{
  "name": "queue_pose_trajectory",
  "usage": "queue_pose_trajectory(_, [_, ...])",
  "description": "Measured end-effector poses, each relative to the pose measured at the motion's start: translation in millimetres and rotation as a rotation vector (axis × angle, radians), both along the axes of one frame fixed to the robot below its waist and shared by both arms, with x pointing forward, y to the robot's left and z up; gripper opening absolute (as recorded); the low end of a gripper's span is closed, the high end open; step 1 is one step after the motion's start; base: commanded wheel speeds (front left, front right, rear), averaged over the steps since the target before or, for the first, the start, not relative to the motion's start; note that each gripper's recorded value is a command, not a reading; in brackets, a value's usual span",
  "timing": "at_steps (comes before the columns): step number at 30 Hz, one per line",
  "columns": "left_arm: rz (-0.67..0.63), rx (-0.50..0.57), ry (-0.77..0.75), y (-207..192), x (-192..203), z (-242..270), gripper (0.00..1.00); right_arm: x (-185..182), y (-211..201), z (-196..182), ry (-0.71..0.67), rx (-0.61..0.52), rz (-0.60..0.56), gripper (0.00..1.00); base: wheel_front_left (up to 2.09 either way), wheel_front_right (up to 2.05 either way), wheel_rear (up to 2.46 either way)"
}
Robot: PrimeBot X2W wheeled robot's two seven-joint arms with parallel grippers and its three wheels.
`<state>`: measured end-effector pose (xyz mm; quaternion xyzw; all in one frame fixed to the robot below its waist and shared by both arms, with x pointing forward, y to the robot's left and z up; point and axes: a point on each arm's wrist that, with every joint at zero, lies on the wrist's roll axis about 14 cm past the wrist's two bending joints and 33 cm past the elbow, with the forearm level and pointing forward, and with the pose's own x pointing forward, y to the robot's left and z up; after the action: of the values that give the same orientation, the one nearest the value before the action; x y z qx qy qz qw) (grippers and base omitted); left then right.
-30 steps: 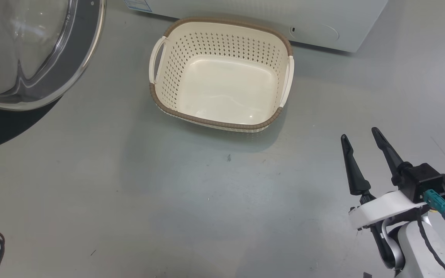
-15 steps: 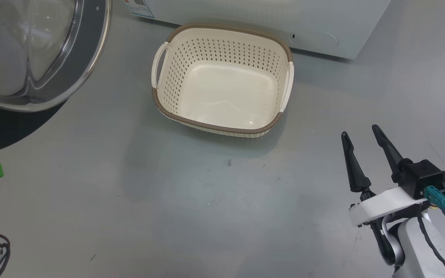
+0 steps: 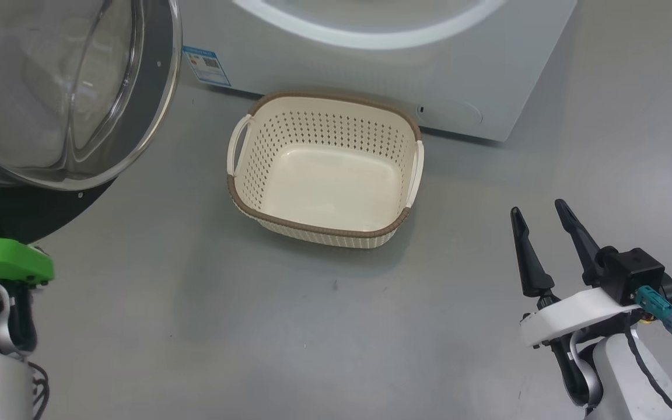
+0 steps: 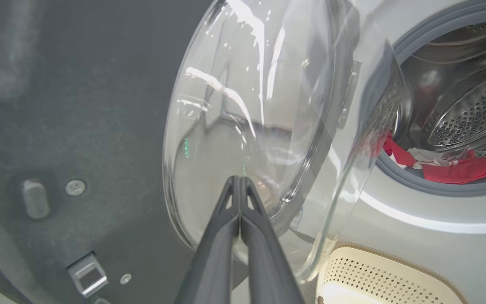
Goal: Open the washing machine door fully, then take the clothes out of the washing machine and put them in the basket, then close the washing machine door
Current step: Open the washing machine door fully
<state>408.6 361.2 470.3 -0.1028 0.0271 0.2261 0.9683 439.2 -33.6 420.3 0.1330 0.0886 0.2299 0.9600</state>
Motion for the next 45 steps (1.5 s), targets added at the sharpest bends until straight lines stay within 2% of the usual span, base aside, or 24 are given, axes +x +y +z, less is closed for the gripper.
queue_pose_trajectory(11, [-0.195,-0.04,-0.014,-74,-5,-4,0.0,-9,-21,36,-0.071,0.016,-0.077,1.0,0.0,0.0,0.0])
queue_pose_trajectory(24, [-0.469,-0.057,-0.027,-171,-9,-7,0.0,-29,-63,57,-0.122,-0.003,-0.192,1.0,0.0,0.0,0.0])
queue_pose_trajectory(34, [-0.559,-0.062,-0.081,-209,-8,7,0.0,-38,-87,69,-0.152,-0.006,-0.261,1.0,0.0,0.0,0.0])
queue_pose_trajectory(39, [-0.572,-0.061,-0.072,-214,-14,3,0.0,-40,-90,73,-0.163,0.001,-0.273,1.0,0.0,0.0,0.0])
queue_pose_trajectory(40, [-0.576,-0.06,-0.07,-215,-16,2,0.05,-41,-91,74,-0.164,0.002,-0.277,1.0,0.0,0.0,0.0])
queue_pose_trajectory(42, [-0.581,-0.06,-0.065,-217,-18,0,0.92,-43,-93,72,-0.16,0.001,-0.283,1.0,0.0,0.0,0.0])
queue_pose_trajectory(43, [-0.581,-0.062,-0.063,-218,-19,-1,1.0,-44,-94,72,-0.158,0.0,-0.285,1.0,0.0,0.0,0.0])
queue_pose_trajectory(45, [-0.578,-0.064,-0.054,-218,-22,-4,1.0,-45,-95,71,-0.157,0.0,-0.288,1.0,0.0,0.0,0.0])
